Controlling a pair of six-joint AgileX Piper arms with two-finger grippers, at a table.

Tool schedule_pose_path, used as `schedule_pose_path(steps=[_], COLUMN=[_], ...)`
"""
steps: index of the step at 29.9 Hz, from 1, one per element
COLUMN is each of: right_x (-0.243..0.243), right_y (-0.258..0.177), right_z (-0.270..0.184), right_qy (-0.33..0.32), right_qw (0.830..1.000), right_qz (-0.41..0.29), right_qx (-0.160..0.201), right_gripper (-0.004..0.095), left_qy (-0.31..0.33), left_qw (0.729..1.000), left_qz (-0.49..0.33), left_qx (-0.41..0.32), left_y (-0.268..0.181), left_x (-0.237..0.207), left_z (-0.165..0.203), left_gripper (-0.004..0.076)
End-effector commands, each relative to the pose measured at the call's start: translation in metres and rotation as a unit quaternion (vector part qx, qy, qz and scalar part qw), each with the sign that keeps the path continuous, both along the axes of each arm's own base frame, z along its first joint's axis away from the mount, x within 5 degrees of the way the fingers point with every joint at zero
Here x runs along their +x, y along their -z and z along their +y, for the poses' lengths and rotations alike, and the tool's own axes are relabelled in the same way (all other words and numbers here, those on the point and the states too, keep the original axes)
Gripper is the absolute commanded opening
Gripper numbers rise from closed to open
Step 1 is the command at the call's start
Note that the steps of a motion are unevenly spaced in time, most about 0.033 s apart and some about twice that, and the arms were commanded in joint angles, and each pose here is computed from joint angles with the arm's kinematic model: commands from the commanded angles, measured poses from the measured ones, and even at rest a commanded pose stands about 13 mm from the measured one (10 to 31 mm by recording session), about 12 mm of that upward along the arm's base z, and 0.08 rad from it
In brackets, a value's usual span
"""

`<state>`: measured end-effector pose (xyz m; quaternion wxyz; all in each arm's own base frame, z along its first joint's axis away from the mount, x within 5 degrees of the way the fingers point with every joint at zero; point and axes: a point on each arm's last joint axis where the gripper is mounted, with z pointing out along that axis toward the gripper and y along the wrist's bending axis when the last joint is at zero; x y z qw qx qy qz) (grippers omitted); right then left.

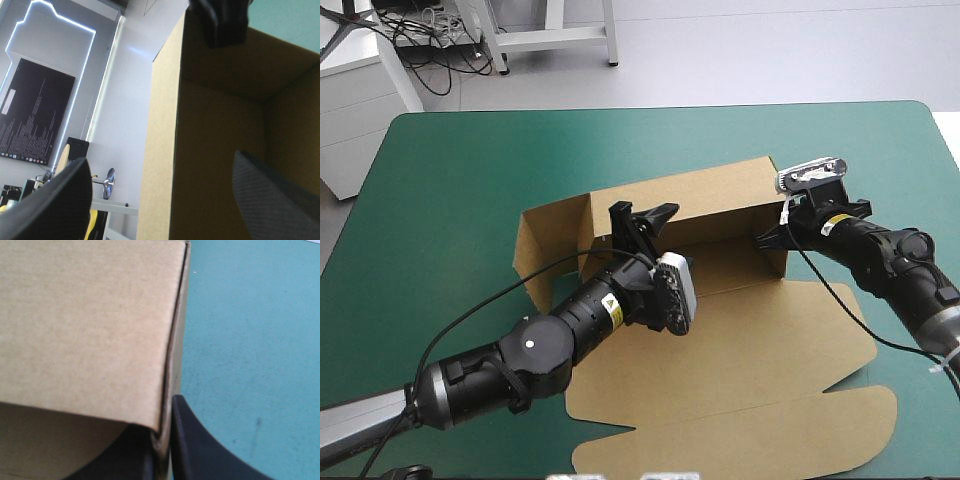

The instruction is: Fold the box

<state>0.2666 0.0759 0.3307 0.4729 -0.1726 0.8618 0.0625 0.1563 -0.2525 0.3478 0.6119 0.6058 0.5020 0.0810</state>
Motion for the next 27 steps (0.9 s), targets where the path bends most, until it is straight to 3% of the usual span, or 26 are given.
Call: schedule_pose_path(steps=[1, 3, 4, 7, 8, 9, 16, 23, 27], right_x=[0.001, 0.001, 0.001, 0.0, 0.0, 0.0, -0.001, -0.001, -0.001], right_y=[-0.024, -0.024, -0.024, -0.024, -0.023, -0.023, -0.022, -0.022, -0.022], right_z=[-0.004, -0.004, -0.004, -0.004, -0.004, -0.004, -0.004, -0.004, -0.004], right_qy=[0.026, 0.026, 0.026, 0.026, 0.026, 0.025, 0.025, 0.024, 0.024], right_qw=[0.997, 0.997, 0.997, 0.997, 0.998, 0.998, 0.998, 0.998, 0.998], right_qz=[-0.068, -0.068, -0.068, -0.063, -0.059, -0.056, -0.052, -0.052, -0.052], right_qx=[0.025, 0.025, 0.025, 0.024, 0.023, 0.023, 0.022, 0.02, 0.02], right_gripper=[-0.0013, -0.0014, -0.0014, -0.0015, -0.0015, -0.0015, -0.0015, -0.0015, -0.0015], left_qy=[-0.001, -0.001, -0.005, -0.003, 0.0, 0.006, 0.016, -0.026, -0.053], left_qw=[0.999, 0.999, 0.999, 0.999, 0.999, 0.998, 0.999, 0.98, 0.966], left_qz=[-0.038, -0.044, -0.047, -0.052, -0.052, -0.056, 0.039, 0.193, 0.251], left_qx=[-0.025, -0.022, -0.019, -0.011, -0.007, 0.002, -0.012, 0.048, -0.023], left_y=[-0.025, -0.026, -0.026, -0.026, -0.026, -0.026, -0.06, -0.106, -0.132], left_x=[-0.016, -0.022, -0.024, -0.028, -0.029, -0.029, -0.035, -0.022, 0.0], left_z=[0.001, -0.001, -0.002, -0.003, -0.003, -0.004, -0.005, 0.015, 0.036], left_gripper=[0.0558, 0.0526, 0.0472, 0.0169, 0.0036, 0.0004, 0.0017, 0.0017, 0.0017])
